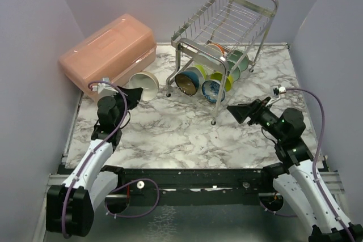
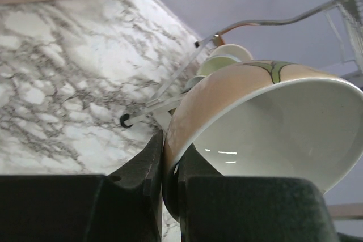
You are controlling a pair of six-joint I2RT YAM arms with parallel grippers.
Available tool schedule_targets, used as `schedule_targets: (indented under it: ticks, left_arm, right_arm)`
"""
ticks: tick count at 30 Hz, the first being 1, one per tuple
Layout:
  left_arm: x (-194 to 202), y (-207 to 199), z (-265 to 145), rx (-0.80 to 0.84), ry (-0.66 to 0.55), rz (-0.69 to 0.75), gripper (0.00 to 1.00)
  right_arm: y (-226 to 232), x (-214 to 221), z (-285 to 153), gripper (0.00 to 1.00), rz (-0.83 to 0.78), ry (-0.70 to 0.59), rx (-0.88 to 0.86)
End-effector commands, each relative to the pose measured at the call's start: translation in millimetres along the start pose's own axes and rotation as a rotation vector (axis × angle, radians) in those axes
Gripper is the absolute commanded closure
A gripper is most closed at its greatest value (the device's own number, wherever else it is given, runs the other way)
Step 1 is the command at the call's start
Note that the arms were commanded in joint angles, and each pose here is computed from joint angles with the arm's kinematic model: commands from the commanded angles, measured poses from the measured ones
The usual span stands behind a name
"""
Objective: Load the bowls into the dish rack
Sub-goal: Pick up the bowl from the center of the board, then turn the bowl upside down on the dish rack.
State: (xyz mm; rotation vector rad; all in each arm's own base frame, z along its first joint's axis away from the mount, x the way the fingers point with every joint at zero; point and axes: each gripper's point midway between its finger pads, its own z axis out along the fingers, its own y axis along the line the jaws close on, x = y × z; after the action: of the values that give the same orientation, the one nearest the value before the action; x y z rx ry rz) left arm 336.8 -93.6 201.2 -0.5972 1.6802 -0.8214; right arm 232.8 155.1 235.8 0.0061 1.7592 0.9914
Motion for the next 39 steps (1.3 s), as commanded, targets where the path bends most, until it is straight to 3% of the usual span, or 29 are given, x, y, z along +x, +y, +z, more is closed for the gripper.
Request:
schedule_targets:
  ticks: [1, 12, 23, 30, 39]
  left_arm:
    - [-34, -79, -21, 0.306, -0.080, 0.087, 1.00]
    - [-83, -193, -43, 0.626, -0.168, 0.142, 1.00]
    - [-79, -302, -55, 0.868, -0.143, 0.221, 1.00]
    - [-67, -336, -52, 0.937, -0.120, 0.232, 1.00]
    - [-57, -361, -23, 0.905, -0.143, 0.207, 1.00]
  right_arm:
    - [43, -36, -14, 0.18, -0.058, -0.071, -0.113]
    - [96, -91, -15, 0.18, -0.140, -0.130, -0.238]
    - [149, -131, -14, 0.14, -0.246, -0.163, -0.422]
    - [173, -156, -6, 0.12, -0.273, -0.179, -0.508]
    - [177, -197, 17, 0.11, -0.329, -0.247, -0.457]
